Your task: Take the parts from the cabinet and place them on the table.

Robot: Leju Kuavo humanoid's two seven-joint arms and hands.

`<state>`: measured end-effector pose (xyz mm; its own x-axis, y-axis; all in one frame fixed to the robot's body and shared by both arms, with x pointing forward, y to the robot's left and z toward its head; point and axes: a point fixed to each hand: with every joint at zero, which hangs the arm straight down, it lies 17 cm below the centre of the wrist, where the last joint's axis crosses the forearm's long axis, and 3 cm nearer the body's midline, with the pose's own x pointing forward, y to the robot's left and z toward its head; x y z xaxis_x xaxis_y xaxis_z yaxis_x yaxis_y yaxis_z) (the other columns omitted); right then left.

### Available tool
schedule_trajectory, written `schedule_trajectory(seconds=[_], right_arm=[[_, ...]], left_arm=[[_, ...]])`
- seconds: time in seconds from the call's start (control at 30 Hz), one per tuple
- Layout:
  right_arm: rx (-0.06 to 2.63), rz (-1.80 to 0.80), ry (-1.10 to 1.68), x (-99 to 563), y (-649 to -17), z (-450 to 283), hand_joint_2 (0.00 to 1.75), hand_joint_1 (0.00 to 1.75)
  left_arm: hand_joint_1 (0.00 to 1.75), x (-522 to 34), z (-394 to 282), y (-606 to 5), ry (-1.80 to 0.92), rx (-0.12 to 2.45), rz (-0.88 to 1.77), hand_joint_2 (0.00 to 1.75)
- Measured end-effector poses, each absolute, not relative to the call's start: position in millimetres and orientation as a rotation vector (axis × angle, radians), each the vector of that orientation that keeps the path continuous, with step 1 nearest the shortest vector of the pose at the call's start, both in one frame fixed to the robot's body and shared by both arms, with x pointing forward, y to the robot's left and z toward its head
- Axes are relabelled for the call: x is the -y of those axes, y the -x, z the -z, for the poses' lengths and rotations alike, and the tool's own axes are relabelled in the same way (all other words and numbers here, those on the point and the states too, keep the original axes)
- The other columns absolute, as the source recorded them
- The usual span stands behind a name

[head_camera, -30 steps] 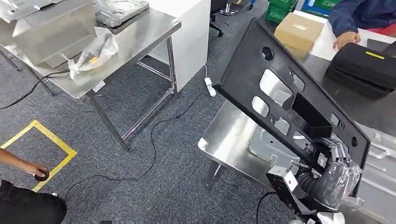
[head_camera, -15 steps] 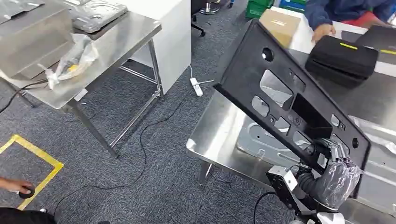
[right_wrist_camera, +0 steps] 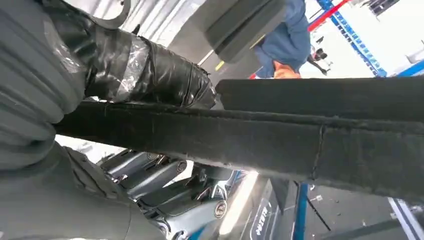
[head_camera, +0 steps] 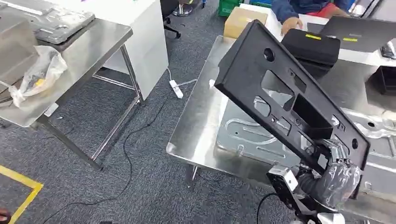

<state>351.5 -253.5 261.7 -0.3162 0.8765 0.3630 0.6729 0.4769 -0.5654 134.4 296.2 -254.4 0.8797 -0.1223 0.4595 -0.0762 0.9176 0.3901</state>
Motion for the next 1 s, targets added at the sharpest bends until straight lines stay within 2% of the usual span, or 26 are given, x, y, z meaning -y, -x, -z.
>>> schedule_trajectory(seconds=[0.57,1.0], right_arm=[[2.072,-0.419,1.269,253,-352,-256,1.75,1.75],[2.124,-0.497,1.200,219,-363,-255,1.75,1.75]], left_arm=[[0.00,-290,254,-136,-0.398,0.503,0.023,1.75],[0.00,-296,254,-136,-0.405,0.505,0.038,1.75]])
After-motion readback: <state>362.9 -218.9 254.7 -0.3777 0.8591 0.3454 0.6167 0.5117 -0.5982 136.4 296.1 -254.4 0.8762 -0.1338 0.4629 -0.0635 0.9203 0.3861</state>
